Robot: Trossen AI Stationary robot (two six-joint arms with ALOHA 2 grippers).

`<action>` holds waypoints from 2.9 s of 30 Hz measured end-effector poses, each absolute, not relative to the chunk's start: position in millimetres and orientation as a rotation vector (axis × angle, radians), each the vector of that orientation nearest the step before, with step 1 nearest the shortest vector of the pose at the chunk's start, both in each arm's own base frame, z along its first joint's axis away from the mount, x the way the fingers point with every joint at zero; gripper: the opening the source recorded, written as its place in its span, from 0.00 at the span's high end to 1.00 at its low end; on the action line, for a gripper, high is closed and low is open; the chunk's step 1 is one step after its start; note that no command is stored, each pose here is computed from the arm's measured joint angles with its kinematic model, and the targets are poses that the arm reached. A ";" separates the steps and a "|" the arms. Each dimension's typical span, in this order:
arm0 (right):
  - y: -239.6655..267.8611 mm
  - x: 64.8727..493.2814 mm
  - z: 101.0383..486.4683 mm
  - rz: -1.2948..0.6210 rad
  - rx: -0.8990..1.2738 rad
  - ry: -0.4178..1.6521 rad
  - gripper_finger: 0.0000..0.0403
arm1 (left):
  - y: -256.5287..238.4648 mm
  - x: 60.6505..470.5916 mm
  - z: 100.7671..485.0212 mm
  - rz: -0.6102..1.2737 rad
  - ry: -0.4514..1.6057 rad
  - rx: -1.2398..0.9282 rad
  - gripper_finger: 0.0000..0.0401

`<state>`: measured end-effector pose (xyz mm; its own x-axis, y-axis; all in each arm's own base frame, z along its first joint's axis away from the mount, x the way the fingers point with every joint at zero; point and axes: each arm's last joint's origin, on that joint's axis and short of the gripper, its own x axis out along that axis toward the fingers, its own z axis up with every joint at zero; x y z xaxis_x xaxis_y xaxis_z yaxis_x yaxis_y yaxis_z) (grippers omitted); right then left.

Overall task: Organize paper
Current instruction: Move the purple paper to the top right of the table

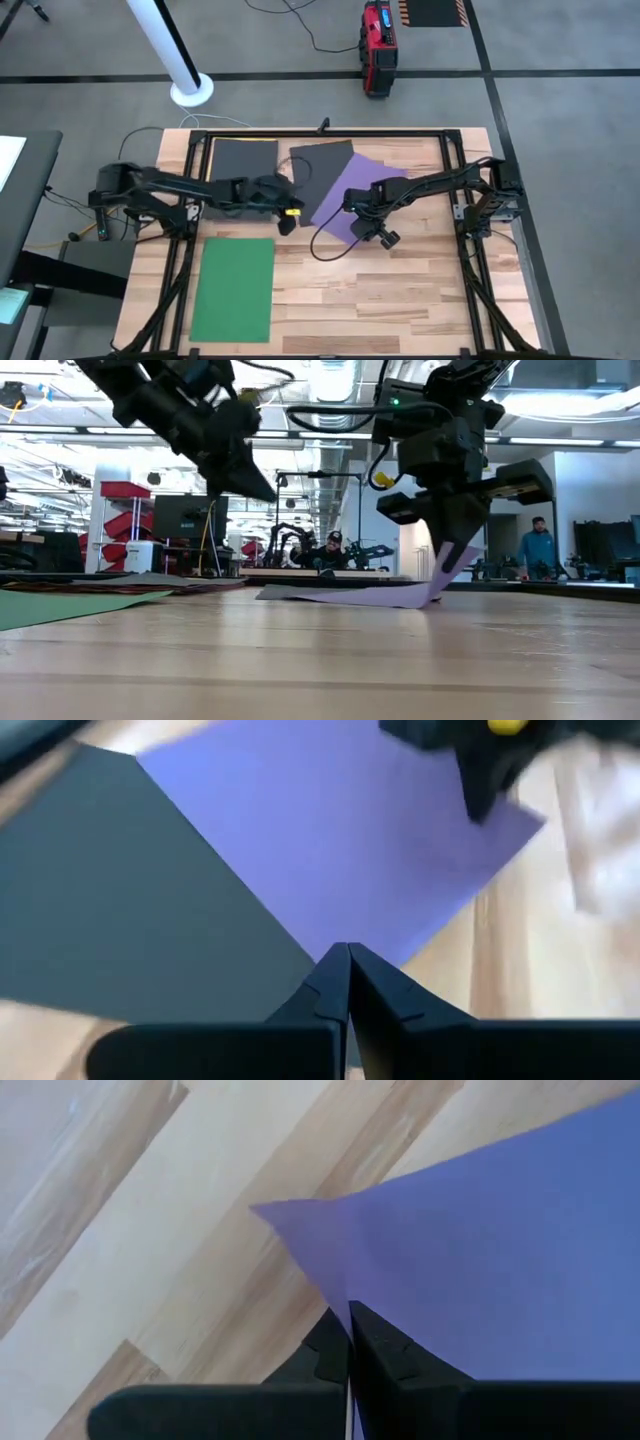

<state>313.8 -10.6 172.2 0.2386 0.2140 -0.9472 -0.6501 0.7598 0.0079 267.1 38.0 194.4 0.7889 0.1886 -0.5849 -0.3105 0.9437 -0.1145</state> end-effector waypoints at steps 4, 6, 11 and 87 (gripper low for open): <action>-10.9 313.6 172.1 0.606 -0.434 1.201 1.00 | 40.8 286.1 164.0 0.253 0.637 -0.182 1.00; -11.2 313.3 171.9 0.599 -0.439 1.208 1.00 | 44.0 291.7 152.5 0.262 0.642 -0.187 1.00; -10.3 313.1 171.9 0.601 -0.440 1.210 1.00 | 47.7 295.7 131.4 0.284 0.699 -0.206 1.00; -13.4 271.5 170.6 0.274 -0.214 1.760 0.65 | 62.1 289.8 102.9 0.341 0.860 -0.149 1.00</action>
